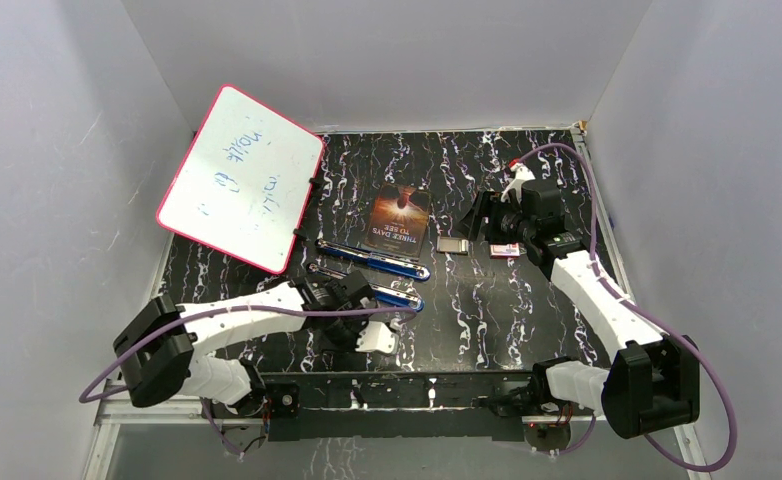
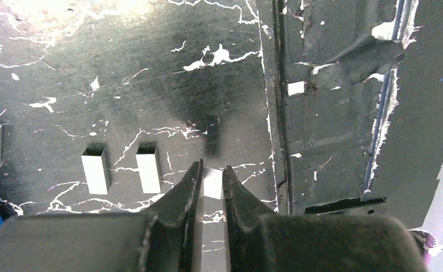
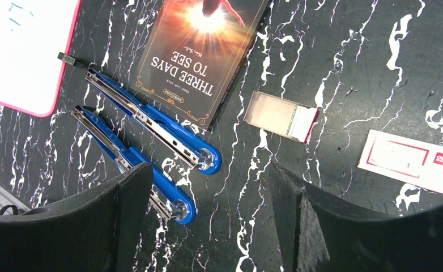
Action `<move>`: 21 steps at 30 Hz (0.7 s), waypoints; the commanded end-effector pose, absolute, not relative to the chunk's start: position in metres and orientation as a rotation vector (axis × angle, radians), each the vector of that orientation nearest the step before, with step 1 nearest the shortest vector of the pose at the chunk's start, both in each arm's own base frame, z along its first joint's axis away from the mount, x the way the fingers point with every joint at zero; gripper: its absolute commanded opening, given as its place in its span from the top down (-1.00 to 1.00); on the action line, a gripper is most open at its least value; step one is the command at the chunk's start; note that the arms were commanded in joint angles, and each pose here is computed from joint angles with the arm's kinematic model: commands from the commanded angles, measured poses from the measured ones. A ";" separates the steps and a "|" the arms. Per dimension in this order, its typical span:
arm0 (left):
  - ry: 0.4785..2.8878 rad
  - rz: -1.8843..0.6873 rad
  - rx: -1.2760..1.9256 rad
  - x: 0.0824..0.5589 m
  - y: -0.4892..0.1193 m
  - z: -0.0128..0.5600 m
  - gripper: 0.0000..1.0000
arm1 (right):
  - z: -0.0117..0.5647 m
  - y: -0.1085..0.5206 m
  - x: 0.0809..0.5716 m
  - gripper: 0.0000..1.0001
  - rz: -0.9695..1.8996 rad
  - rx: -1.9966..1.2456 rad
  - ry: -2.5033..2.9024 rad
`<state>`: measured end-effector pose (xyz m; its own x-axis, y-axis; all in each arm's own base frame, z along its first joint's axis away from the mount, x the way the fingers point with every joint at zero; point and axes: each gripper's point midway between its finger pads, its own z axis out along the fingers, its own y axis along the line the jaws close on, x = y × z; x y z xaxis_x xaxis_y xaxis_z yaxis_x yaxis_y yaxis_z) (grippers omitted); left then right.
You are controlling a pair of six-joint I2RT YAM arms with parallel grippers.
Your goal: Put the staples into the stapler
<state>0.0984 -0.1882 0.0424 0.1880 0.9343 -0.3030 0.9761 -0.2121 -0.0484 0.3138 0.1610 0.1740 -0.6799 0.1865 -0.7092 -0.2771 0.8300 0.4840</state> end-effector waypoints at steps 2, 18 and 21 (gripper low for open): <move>1.836 -0.375 2.358 0.102 -0.189 0.035 1.00 | 0.183 0.163 0.314 -0.65 0.748 -0.080 2.160; 1.853 -0.321 2.346 0.110 -0.191 0.028 0.47 | 0.184 0.162 0.313 -0.66 0.741 -0.082 2.165; 1.824 -0.335 2.304 0.114 -0.200 0.039 0.43 | 0.186 0.160 0.313 -0.66 0.735 -0.083 2.159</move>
<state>0.1097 -0.1901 0.0240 0.2123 0.9455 -0.2471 0.9731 -0.2278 -0.0354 0.3119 0.1603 0.1706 -0.6874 0.1842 -0.7025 -0.2715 0.8319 0.4839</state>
